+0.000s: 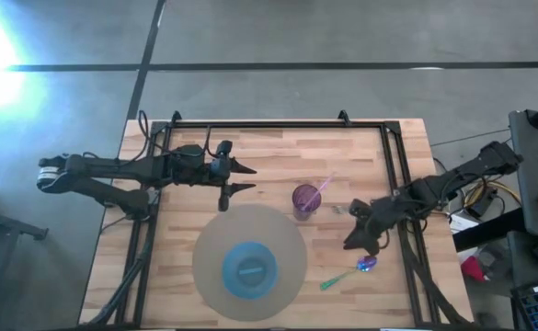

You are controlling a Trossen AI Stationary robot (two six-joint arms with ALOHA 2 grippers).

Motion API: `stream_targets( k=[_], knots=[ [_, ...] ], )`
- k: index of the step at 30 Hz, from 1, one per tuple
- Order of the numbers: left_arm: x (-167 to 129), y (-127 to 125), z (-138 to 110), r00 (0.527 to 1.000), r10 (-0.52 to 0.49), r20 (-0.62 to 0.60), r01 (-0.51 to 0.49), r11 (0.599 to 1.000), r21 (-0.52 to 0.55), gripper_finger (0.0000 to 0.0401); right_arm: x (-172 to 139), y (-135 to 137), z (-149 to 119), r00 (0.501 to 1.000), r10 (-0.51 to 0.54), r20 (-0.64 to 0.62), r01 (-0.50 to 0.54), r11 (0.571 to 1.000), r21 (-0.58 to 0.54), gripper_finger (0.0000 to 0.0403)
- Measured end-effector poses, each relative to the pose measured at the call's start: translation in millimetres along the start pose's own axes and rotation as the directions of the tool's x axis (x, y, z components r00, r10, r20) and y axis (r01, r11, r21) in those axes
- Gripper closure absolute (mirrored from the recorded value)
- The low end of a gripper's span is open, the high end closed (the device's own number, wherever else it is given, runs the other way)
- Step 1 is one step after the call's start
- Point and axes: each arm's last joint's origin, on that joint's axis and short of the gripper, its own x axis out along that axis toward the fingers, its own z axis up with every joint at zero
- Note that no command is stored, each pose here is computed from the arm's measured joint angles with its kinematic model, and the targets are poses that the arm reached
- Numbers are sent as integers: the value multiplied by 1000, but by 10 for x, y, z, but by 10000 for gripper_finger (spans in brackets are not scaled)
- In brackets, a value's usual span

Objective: Pick & Place Utensil
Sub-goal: Put the blue spoon into the blue bowl

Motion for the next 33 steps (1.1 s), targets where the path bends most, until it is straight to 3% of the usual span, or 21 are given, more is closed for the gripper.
stream_targets(
  k=[13,22,33],
  knots=[
    [0,0,0,1000,0,0,0,1000,1,236,-19,-208,-210,960,-213,-184,238,963,125,268],
    [0,0,0,1000,0,0,0,1000,1,236,47,-340,-344,932,-255,-259,314,924,218,251],
    [0,0,0,1000,0,0,0,1000,-6,236,119,-556,-451,893,-318,-319,402,882,246,218]
  ],
)
